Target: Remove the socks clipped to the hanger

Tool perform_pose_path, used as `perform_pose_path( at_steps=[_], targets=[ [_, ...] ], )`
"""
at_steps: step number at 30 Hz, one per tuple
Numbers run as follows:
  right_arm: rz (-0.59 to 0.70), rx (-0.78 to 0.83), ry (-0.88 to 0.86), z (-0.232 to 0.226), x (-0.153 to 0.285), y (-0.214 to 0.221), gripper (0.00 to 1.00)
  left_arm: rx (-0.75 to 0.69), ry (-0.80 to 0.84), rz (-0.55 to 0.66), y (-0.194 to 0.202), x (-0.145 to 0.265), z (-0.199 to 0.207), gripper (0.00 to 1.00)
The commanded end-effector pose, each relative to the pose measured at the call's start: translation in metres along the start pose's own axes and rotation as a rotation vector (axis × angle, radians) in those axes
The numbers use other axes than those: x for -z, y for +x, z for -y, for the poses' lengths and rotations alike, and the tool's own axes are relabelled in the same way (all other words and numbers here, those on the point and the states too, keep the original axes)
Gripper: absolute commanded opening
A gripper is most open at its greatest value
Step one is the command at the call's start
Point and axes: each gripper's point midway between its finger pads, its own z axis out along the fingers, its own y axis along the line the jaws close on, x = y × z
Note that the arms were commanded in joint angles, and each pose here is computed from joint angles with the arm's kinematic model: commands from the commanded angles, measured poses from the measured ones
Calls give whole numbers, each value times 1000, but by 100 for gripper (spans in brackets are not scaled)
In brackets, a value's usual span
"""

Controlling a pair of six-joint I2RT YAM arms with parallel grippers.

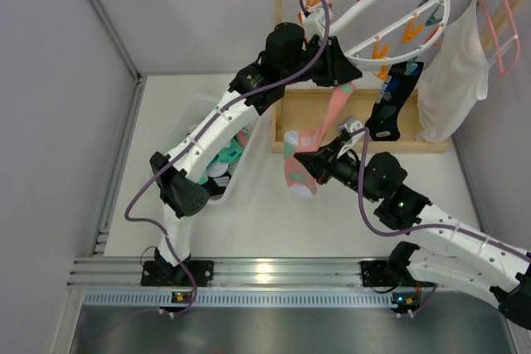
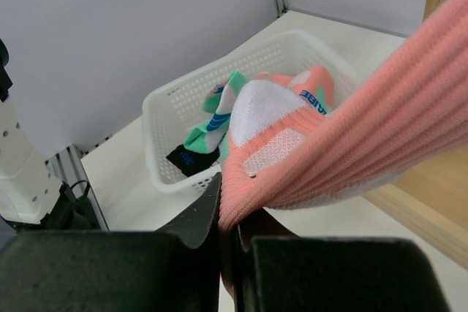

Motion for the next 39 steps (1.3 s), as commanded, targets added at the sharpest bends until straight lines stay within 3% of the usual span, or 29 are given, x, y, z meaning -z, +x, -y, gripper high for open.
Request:
perform_pose_path(
  at_steps=[1, 6, 12, 13, 15, 19, 22, 28, 35, 39],
  targets=[
    [34, -1, -66, -10, 4, -10, 0, -59, 52, 110, -27, -3, 14, 25],
    [13, 5, -87, -10, 10, 0, 0, -52, 36, 115, -27, -6, 9, 0],
    [1, -19, -75, -4, 26, 11, 0, -55, 19, 122, -28, -6, 5, 0],
    [-2, -22, -79, -6, 27, 11, 0, -54, 21, 120, -27, -5, 5, 2],
    [-20, -28, -80, -6, 30, 14, 0, -45, 20, 103, -22, -5, 3, 27],
    [-10, -26, -45, 0, 32, 11, 0, -47, -14, 112, -21, 14, 5, 55],
    [-21, -39, -23, 4, 29, 12, 0, -56, -91, 110, -11, 26, -11, 65],
    [-69, -47, -56, 0, 6, 15, 0, -57, -389, 238, -12, 109, -46, 98],
    [-111, -51, -200, -23, -47, 0, 0, -91, -937, 262, 7, 232, -123, 99],
    [-111, -85, -282, -37, -90, -11, 0, 22, -1186, 287, 2, 317, -176, 99]
  ],
)
